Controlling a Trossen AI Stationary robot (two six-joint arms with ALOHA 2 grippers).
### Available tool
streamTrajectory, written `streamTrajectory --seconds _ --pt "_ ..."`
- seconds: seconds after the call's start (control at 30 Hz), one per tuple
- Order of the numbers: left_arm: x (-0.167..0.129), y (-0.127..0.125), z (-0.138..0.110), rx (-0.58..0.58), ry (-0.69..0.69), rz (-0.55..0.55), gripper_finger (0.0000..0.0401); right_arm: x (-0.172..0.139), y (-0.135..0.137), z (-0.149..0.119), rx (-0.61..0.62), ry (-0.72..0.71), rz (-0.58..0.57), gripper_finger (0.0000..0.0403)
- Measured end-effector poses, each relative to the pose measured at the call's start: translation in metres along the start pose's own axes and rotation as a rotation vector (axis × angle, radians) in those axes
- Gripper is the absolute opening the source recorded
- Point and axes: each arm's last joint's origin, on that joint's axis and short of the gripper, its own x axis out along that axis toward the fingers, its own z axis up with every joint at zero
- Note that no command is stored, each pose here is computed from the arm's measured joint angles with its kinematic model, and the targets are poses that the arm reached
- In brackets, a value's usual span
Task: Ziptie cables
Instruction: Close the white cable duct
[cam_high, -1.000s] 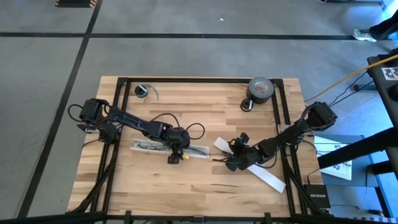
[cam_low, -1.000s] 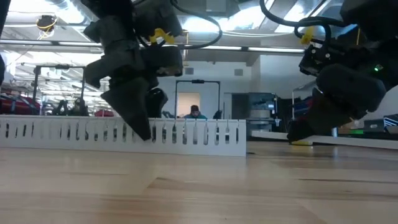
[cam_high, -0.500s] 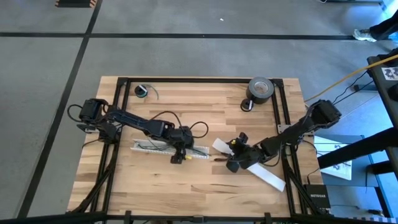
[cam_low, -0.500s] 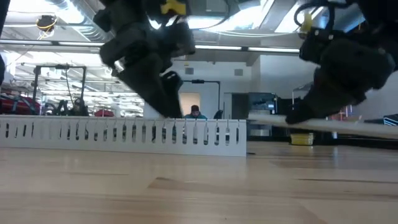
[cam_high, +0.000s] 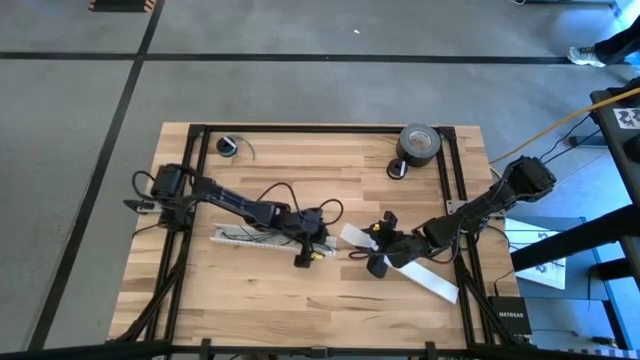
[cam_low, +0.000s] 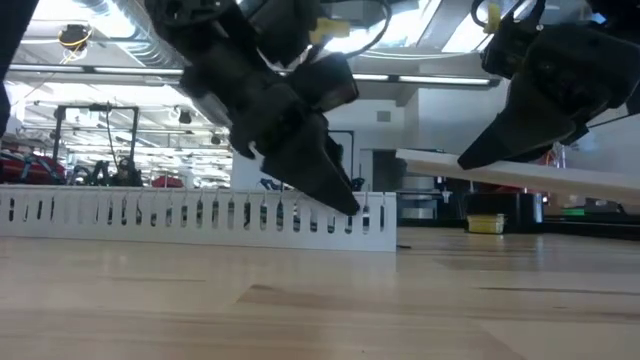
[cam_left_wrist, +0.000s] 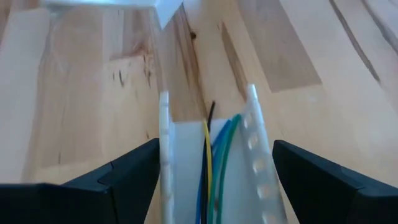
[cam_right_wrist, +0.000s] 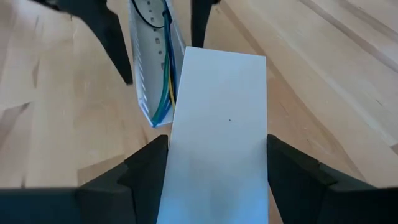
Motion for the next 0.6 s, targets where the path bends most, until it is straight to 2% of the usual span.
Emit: streamTrajectory --seconds 0.2,0.43,0.6 --pt "0.01 0.001 0.0 -0.021 -0.057 0.004 0.0289 0.002 0.002 0.0 -0.003 0.006 0.034 0.0217" --pt "0.015 0.0 -0.001 -0.019 -0.084 0.005 0.0236 0.01 0.006 0.001 -0.04 0.008 0.099 0.0217" --pt "0.016 0.0 -0.001 -0.016 -0.077 0.001 0.0221 0.014 0.003 0.002 -0.041 0.04 0.143 0.0217"
